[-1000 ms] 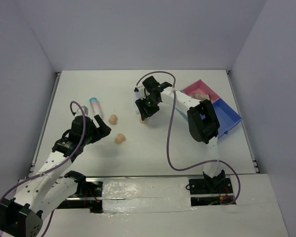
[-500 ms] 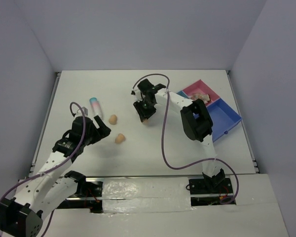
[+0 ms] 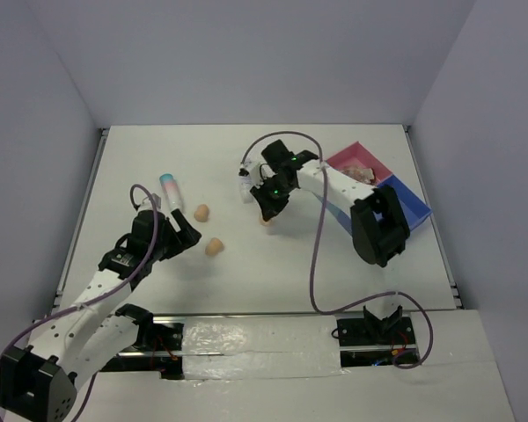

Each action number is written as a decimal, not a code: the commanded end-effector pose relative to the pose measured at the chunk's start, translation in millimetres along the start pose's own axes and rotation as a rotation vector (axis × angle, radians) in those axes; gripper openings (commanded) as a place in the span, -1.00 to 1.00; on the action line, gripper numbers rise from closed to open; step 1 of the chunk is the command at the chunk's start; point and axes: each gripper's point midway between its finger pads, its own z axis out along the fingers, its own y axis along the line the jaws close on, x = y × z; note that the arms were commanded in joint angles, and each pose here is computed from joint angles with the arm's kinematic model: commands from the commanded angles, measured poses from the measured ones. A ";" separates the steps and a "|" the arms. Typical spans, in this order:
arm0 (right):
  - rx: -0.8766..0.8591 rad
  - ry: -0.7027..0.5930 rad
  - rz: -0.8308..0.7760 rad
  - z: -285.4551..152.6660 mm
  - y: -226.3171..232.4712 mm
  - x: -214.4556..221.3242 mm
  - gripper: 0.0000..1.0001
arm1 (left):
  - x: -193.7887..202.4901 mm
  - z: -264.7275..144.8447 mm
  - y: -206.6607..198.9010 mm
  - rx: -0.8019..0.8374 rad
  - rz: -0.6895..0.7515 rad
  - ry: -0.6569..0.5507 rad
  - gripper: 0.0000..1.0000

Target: Organize the makeup

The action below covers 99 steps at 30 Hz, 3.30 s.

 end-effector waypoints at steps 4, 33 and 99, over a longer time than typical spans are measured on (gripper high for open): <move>0.046 -0.255 -0.273 -112.6 8.8 -27.0 -0.74 | -3.8 5.7 -8.8 0.052 0.005 -0.021 0.70; 0.356 -0.204 0.243 -151.2 -197.8 68.8 -0.23 | -3.7 19.8 -19.5 0.084 0.088 0.021 0.15; -0.484 -0.481 -0.283 -135.6 78.6 3.7 0.79 | 40.1 60.4 -109.8 0.152 0.500 0.325 -1.00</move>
